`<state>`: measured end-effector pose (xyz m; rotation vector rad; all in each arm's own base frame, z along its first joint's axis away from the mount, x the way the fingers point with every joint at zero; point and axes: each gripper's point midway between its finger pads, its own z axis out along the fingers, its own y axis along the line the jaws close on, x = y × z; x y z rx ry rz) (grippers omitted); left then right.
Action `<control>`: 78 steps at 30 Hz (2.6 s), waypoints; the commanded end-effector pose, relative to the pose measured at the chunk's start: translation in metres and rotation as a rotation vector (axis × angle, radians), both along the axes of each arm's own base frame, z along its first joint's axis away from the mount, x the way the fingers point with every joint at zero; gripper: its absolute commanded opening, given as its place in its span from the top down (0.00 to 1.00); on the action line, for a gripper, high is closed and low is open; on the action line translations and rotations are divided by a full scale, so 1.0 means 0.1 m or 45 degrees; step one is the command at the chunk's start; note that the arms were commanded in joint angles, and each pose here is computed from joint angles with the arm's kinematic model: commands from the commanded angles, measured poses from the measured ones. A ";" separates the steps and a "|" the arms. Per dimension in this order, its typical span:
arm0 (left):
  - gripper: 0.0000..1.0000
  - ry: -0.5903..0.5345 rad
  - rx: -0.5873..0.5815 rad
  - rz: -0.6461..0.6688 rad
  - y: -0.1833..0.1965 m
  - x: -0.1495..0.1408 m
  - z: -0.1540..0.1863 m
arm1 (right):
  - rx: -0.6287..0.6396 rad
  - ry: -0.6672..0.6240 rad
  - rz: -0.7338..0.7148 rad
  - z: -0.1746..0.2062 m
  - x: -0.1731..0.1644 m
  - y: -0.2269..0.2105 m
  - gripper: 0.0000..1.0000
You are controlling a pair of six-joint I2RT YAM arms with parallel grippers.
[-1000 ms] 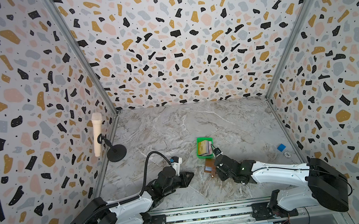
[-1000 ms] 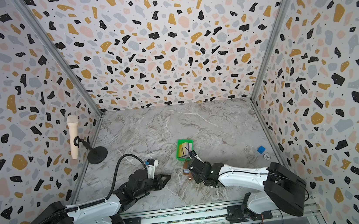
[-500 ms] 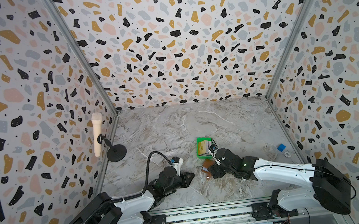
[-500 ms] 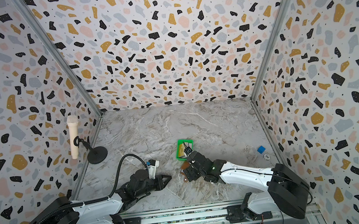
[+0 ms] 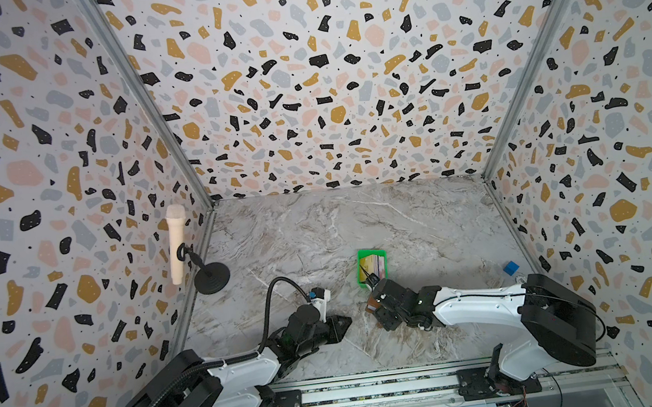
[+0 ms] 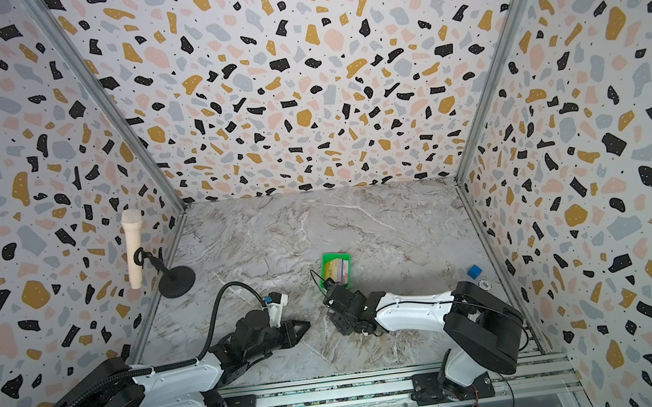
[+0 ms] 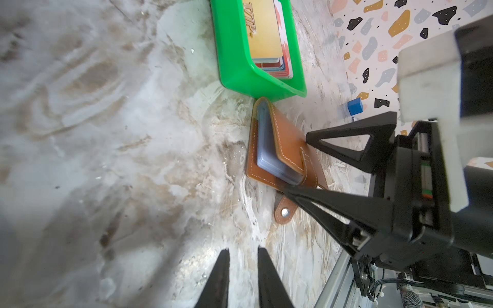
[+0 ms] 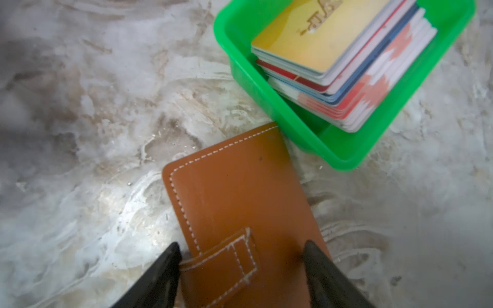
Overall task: Insert credit cards into a card holder
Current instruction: Turn over the card holder at the bottom-center of the table.
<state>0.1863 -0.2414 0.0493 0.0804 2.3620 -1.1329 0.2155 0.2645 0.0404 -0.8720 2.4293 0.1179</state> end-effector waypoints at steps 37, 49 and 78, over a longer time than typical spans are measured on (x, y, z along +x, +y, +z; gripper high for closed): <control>0.79 0.143 -0.072 -0.041 -0.10 -0.11 -0.24 | 0.561 0.356 -0.009 0.39 -0.39 0.28 1.00; 0.80 0.047 -0.383 -0.082 -0.31 -0.11 0.47 | 0.694 0.506 0.040 0.41 -0.45 0.42 1.00; 0.79 0.061 -0.292 -0.107 -0.54 0.05 0.28 | 0.819 0.748 -0.058 0.20 -0.63 0.33 0.82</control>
